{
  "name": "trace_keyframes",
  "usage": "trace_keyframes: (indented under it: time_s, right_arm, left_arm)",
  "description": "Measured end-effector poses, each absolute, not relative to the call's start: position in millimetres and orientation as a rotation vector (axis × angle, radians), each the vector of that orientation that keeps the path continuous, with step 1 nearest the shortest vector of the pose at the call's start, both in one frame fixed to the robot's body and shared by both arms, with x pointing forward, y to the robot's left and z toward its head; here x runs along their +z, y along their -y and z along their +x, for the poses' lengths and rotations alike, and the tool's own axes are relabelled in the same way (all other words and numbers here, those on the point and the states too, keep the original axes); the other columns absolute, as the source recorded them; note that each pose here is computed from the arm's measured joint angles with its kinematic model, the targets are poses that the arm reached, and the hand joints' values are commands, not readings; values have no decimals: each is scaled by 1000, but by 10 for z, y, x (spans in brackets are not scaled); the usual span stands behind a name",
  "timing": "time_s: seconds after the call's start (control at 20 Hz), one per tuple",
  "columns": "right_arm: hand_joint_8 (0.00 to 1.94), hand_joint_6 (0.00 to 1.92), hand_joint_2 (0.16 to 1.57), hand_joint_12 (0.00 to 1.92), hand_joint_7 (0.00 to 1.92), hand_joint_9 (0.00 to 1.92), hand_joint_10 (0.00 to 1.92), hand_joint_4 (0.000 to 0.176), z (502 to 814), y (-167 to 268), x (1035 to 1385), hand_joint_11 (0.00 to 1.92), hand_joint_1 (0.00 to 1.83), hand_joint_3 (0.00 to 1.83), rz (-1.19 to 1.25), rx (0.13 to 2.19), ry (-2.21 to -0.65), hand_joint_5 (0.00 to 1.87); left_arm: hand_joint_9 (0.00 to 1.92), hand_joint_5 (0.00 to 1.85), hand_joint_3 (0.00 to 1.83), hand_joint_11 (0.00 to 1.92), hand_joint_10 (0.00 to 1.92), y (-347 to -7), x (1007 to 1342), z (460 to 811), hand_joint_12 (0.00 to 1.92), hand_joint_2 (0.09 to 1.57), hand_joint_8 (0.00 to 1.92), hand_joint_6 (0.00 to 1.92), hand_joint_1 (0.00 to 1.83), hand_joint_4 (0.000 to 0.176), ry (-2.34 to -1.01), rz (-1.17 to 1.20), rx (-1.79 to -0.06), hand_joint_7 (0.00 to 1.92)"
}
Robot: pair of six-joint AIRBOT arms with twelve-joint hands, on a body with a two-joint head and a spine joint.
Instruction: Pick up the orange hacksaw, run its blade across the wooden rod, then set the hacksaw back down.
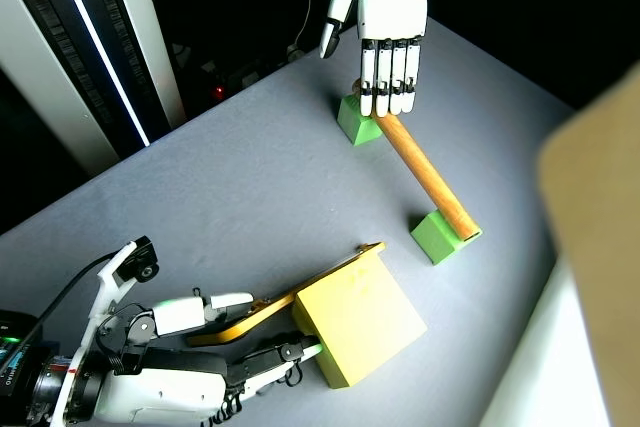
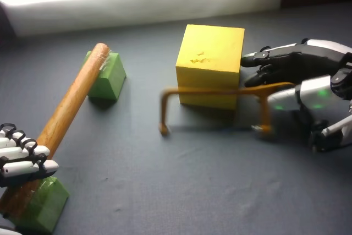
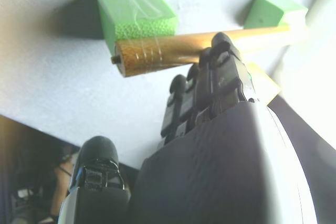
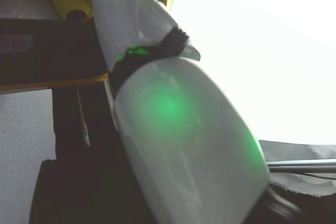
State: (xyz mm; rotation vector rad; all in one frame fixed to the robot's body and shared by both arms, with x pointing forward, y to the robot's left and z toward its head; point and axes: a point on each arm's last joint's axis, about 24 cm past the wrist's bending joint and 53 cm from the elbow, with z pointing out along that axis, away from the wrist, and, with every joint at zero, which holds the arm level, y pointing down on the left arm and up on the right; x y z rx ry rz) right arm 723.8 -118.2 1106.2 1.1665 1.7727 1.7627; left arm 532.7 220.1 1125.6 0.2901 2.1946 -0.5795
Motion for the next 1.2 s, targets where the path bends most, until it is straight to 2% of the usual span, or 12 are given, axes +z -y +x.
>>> trace_keyframes:
  time_s: [0.05,0.15,0.2,0.25,0.3,0.35,0.6,0.65,0.75,0.85,1.05,1.2]
  right_arm:
    - [997,1098,1117,997,962,1136,998,0,7237,1183,11059,1048,1384,0,1159,1757,-1777,747]
    - [938,1006,1096,995,995,1161,972,0,7203,1140,11052,1075,1386,0,1133,1755,-1795,826]
    - [986,1059,1128,987,1044,1219,679,0,7155,1071,11046,1082,1269,0,1116,1765,-1811,849]
    - [972,956,1114,1051,982,1087,1025,0,7109,994,11041,1076,1355,0,1094,1778,-1827,879]
    - [972,956,1114,1051,982,1087,1025,0,7091,962,11042,1076,1355,0,1083,1784,-1832,879]
    - [1012,982,1122,1069,945,1032,1155,0,7081,948,11056,1057,1373,2,1070,1789,-1832,843]
    - [1018,999,1119,1087,938,1040,1142,0,7087,993,11201,1028,1379,1,963,1791,-1804,838]
    - [923,924,1096,1108,1005,1107,1077,0,7078,993,11261,1022,1384,0,925,1802,-1792,887]
    - [1010,1019,1124,1104,934,1025,1169,0,7015,957,11368,1004,1378,0,903,1838,-1773,833]
    - [1006,1020,1121,1102,935,1029,1157,0,6941,915,11396,991,1378,0,852,1827,-1782,839]
    - [1012,1038,1122,1073,927,1034,1144,0,6900,956,11572,1006,1378,0,785,1846,-1742,834]
    - [1024,1017,1124,1084,928,1024,1164,0,6906,997,11738,1006,1378,0,747,1851,-1684,836]
  left_arm:
    - [29,51,0,0,1,-2204,11254,5328,191,1237,0,1,0,0,-2195,290,-578,42]
    - [17,51,0,0,0,-2204,11254,5328,182,1237,0,0,0,0,-2195,290,-578,35]
    - [12,43,1,0,0,-2202,11256,5328,155,1239,1,1,0,0,-2195,290,-578,29]
    - [13,38,1,0,1,-2202,11256,5328,132,1241,0,2,0,0,-2195,290,-579,26]
    - [13,38,1,0,1,-2201,11257,5329,132,1241,0,2,0,0,-2194,290,-579,26]
    - [24,50,0,0,2,-2201,11257,5329,176,1237,1,1,0,0,-2194,290,-579,36]
    - [14,33,0,0,0,-2201,11258,5329,181,1234,0,0,0,0,-2194,290,-579,22]
    - [12,35,1,0,0,-2201,11257,5329,179,1238,0,1,0,0,-2194,290,-579,19]
    - [20,48,1,0,3,-2203,11258,5330,178,1241,3,3,0,0,-2194,290,-578,32]
    - [4,25,0,0,0,-2201,11258,5329,133,1240,1,1,0,0,-2194,290,-579,12]
    - [12,43,0,0,0,-2205,11257,5331,209,1238,0,0,0,0,-2195,289,-577,25]
    - [6,33,3,0,1,-2203,11257,5330,125,1250,3,2,0,0,-2194,290,-578,23]
